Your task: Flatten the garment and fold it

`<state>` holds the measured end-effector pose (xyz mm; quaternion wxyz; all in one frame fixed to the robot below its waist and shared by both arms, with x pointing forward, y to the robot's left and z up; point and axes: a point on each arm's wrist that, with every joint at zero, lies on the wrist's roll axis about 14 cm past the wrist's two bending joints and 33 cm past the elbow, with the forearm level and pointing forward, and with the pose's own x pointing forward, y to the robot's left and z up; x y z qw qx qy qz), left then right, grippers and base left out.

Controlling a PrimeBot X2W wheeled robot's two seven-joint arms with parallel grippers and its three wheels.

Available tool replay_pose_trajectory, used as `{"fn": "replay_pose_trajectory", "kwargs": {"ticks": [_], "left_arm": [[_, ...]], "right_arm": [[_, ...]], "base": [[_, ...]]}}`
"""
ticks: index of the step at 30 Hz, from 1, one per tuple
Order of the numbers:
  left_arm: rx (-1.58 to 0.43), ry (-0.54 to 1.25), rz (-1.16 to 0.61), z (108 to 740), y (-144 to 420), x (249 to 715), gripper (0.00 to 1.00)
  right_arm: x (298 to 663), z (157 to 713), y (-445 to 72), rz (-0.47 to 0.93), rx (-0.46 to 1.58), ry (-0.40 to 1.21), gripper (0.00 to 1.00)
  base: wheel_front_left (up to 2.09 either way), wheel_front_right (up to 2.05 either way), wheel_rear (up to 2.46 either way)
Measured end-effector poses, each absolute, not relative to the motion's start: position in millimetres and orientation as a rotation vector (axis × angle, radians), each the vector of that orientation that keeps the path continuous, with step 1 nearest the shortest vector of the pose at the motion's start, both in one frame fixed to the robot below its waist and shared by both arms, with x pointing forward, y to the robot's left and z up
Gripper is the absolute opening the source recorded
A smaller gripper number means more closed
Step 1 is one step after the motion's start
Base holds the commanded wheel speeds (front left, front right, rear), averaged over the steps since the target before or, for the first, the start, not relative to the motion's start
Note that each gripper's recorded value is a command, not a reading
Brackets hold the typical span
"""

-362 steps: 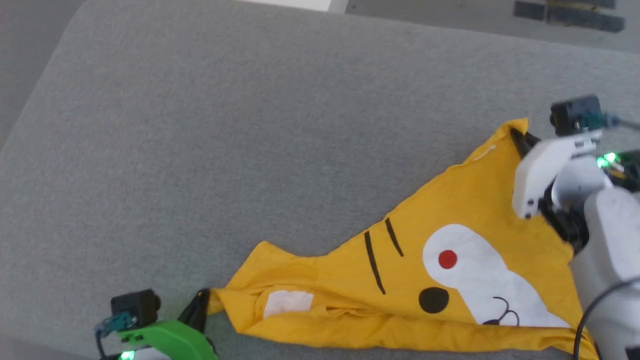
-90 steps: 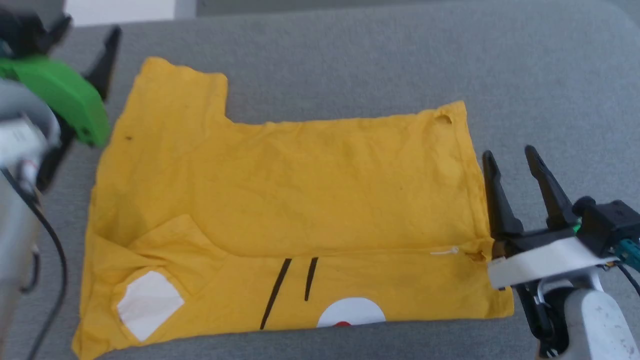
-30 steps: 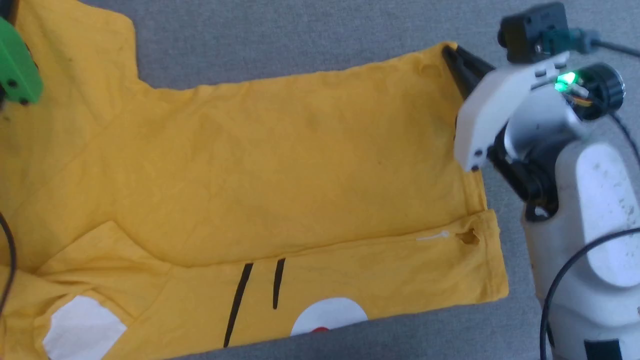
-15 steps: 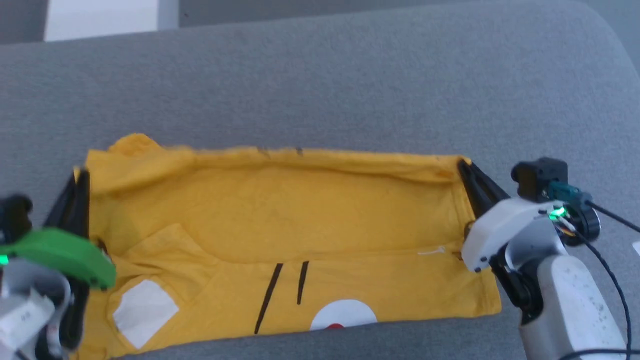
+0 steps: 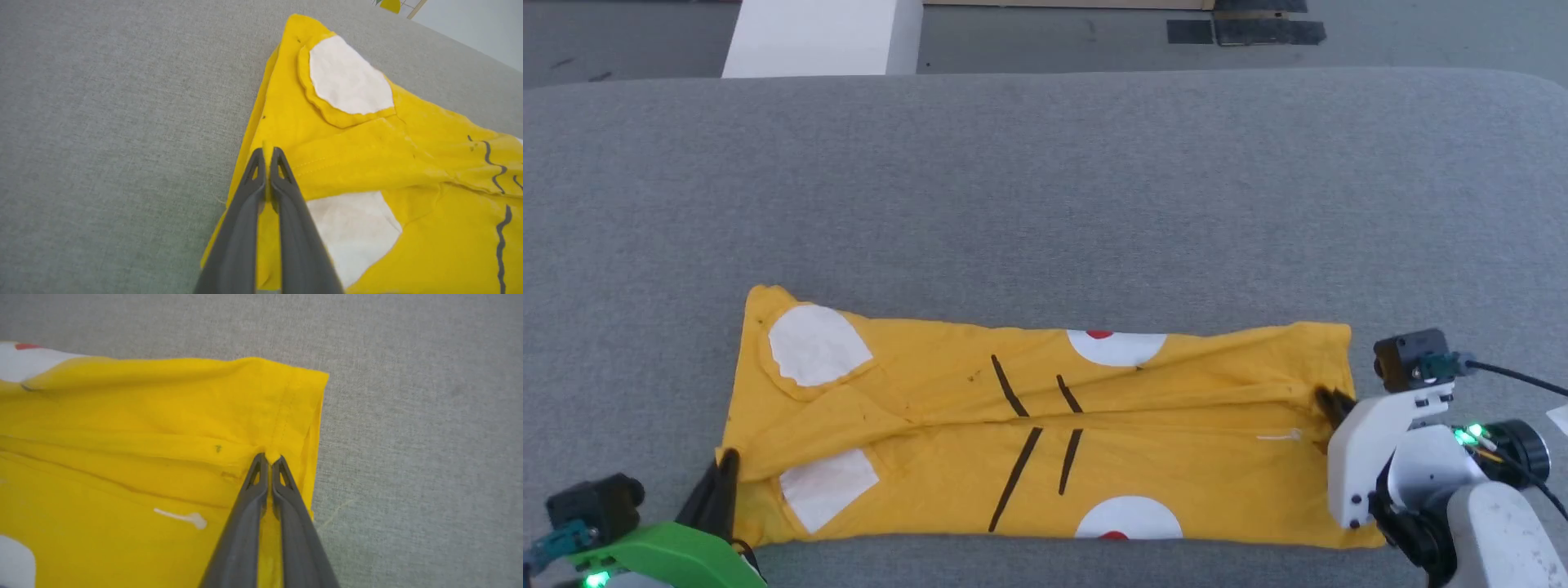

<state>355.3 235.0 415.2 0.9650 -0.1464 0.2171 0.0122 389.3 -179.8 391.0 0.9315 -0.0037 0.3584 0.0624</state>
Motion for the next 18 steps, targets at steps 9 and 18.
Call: {"fn": "replay_pose_trajectory", "kwargs": {"ticks": [9,18], "left_arm": [[-0.304,0.494,0.037,388.7,231.5,338.1,1.00],[-0.252,0.306,-0.012,418.7,218.4,357.1,1.00]], "right_arm": [[357.8,378.5,-175.0,0.146,-0.004,0.898,0.85],[369.5,429.2,-174.0,0.113,0.084,0.617,1.00]], "base": [[0.00,0.00,0.00],[0.00,0.00,0.00]]}}
